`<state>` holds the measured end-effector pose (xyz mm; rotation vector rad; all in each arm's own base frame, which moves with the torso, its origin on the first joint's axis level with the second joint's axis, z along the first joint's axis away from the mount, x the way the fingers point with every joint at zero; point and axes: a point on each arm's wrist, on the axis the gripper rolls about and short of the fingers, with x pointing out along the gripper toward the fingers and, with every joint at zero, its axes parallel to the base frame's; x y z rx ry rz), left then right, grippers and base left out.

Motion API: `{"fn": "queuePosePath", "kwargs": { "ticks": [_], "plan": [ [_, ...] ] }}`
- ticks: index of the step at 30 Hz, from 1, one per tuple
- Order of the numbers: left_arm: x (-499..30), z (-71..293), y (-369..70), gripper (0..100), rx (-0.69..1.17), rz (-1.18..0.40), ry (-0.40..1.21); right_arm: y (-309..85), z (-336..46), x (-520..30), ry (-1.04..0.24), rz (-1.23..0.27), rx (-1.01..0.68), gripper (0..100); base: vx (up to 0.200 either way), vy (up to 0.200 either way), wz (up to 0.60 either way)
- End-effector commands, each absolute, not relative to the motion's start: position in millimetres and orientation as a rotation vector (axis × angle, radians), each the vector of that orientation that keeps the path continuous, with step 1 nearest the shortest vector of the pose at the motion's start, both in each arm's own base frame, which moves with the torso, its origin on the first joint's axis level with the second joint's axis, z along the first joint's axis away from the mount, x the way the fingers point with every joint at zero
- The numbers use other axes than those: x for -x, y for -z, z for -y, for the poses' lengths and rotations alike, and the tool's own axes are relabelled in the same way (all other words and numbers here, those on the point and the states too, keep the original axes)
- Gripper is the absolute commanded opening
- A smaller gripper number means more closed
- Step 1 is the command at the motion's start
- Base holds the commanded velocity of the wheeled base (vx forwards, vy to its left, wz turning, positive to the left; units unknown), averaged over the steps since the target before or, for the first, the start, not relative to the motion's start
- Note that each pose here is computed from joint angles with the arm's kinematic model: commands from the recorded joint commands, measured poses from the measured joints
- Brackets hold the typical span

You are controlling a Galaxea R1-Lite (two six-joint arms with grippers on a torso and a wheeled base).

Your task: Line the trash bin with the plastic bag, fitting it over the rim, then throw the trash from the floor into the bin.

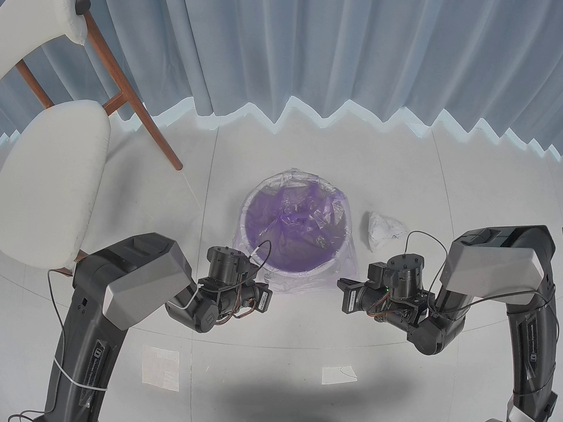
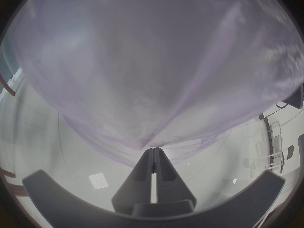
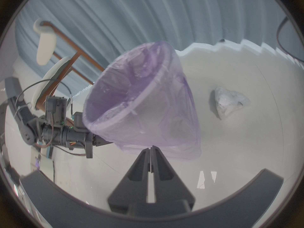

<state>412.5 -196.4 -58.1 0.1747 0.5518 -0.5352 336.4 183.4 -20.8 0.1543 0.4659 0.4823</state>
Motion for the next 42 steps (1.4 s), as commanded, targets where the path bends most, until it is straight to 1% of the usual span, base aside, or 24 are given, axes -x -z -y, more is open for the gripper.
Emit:
{"fn": "queuePosePath", "kwargs": {
  "ticks": [1, 4, 9, 12, 13, 17, 24, 29, 33, 37, 42],
  "plan": [
    [-404.2, 199.5, 61.8, 0, -0.182, -0.563, 0.549, 42.8, -165.3, -347.0, -0.531, -0.444, -0.051, 0, 0.0, 0.0, 0.0],
    [-403.6, 198.4, 62.7, 0, -0.183, -0.567, 0.547, 57.7, -161.4, -358.9, -0.559, -0.427, -0.046, 0, 0.0, 0.0, 0.0],
    [-407.8, 193.8, 60.8, 0, -0.185, -0.562, 0.518, 70.9, -160.3, -378.3, -0.542, -0.423, -0.052, 0, 0.0, 0.0, 0.0],
    [-412.5, 190.6, 59.7, 0, -0.182, -0.558, 0.504, 73.4, -162.8, -385.9, -0.538, -0.435, -0.055, 0, 0.0, 0.0, 0.0],
    [-416.9, 185.7, 58.9, 0, -0.18, -0.561, 0.491, 73.7, -164.3, -394.8, -0.531, -0.463, -0.055, 0, 0.0, 0.0, 0.0],
    [-417.5, 180.5, 61.7, 0, -0.184, -0.601, 0.478, 72.8, -167.9, -413.0, -0.518, -0.477, -0.057, 0, 0.0, 0.0, 0.0],
    [-422.1, 181.1, 60.2, 0, -0.219, -0.682, 0.424, 67.2, -176.2, -436.3, -0.506, -0.498, -0.052, 0, 0.0, 0.0, 0.0],
    [-429.6, 184.7, 54.8, 0, -0.227, -0.688, 0.41, 65.5, -177.9, -442.7, -0.468, -0.556, -0.036, 0, 0.0, 0.0, 0.0],
    [-430.7, 190.0, 59.7, 0, -0.224, -0.682, 0.422, 64.6, -178.3, -443.7, -0.468, -0.555, -0.038, 0, 0.0, 0.0, 0.0],
    [-423.0, 193.7, 55.1, 0, -0.223, -0.686, 0.434, 54.1, -175.2, -441.8, -0.46, -0.525, -0.072, 0, 0.0, 0.0, 0.0],
    [-395.7, 185.6, 31.0, 0, -0.221, -0.632, 0.446, 30.3, -169.2, -430.3, -0.454, -0.495, -0.111, 0, 0.0, 0.0, 0.0]
  ]
}}
